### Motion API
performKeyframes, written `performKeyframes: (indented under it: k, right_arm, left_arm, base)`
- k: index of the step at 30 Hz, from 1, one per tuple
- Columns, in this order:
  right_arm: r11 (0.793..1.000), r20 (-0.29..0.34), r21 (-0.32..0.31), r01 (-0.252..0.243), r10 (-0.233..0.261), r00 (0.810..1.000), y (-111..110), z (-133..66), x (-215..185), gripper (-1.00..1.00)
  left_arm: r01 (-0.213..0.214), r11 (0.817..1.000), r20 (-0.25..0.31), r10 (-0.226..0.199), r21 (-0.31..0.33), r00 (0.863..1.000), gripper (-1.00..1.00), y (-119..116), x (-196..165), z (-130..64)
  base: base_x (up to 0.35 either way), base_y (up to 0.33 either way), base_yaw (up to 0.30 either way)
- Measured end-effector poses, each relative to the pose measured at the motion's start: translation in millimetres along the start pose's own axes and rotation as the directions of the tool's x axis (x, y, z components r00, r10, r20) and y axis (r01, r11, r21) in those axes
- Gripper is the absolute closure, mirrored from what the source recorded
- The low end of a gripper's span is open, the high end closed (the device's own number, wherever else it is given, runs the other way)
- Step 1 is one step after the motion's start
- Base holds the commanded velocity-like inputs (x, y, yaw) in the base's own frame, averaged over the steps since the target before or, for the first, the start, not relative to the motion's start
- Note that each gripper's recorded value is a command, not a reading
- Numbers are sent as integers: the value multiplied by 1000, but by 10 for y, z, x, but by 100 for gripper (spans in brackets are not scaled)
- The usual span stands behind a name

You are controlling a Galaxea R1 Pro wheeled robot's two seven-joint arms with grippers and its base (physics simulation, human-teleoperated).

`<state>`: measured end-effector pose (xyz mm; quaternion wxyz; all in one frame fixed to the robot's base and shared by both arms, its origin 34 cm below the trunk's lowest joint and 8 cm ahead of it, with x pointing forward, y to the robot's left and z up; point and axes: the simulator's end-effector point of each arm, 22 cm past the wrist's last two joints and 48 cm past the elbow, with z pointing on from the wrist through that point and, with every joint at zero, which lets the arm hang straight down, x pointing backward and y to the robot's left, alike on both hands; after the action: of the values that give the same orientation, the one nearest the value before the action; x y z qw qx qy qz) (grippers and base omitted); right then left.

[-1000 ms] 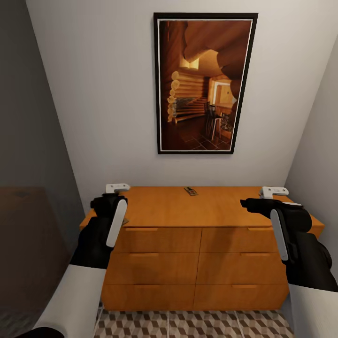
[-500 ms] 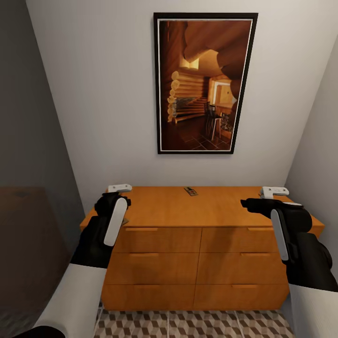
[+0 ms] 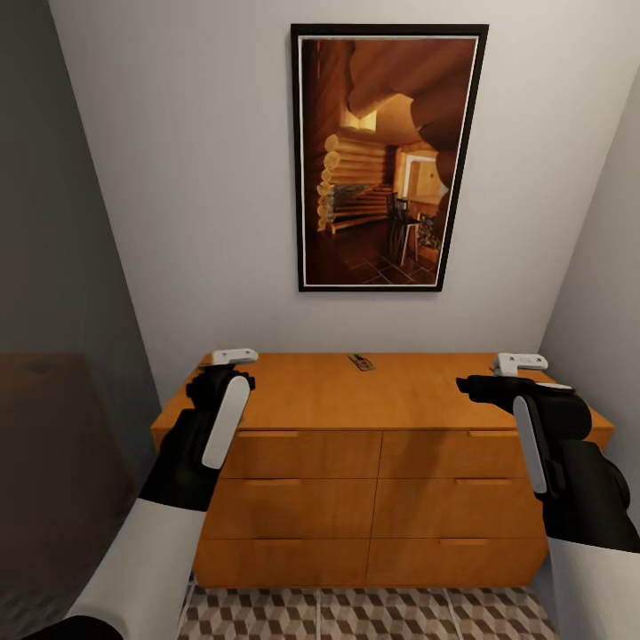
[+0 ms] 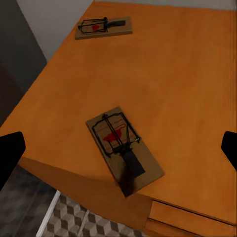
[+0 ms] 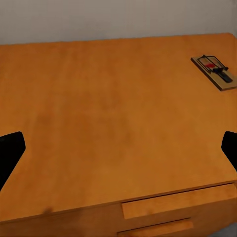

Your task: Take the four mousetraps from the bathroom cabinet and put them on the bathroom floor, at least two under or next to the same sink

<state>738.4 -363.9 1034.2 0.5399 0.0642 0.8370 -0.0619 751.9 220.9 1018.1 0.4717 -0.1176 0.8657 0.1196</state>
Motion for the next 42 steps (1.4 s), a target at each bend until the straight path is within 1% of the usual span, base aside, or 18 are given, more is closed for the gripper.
performKeyframes:
  k: [11,19,23,30,42]
  right_arm:
    - [1000,1,6,1,-1,1000,-27,-2,-5,-100]
    - [999,5,34,16,-16,1000,-197,-9,-32,-100]
    - [999,6,45,22,-23,1000,-262,-12,-44,-100]
    - [998,7,52,24,-25,1000,-310,-15,-51,-100]
    - [998,7,58,24,-24,1000,-345,-17,-54,-100]
  left_arm:
    - [9,999,-13,-9,39,1000,-100,-117,33,-22]
    - [23,999,-33,-22,45,999,-100,-143,81,-29]
    - [33,998,-47,-31,57,998,-100,-173,108,-34]
    - [47,995,-65,-41,83,997,-100,-236,144,-43]
    - [51,995,-70,-44,91,997,-100,-253,153,-47]
  base:
    - [0,0,0]
    - [0,0,9]
    - [0,0,120]
    - [0,0,180]
    - [0,0,42]
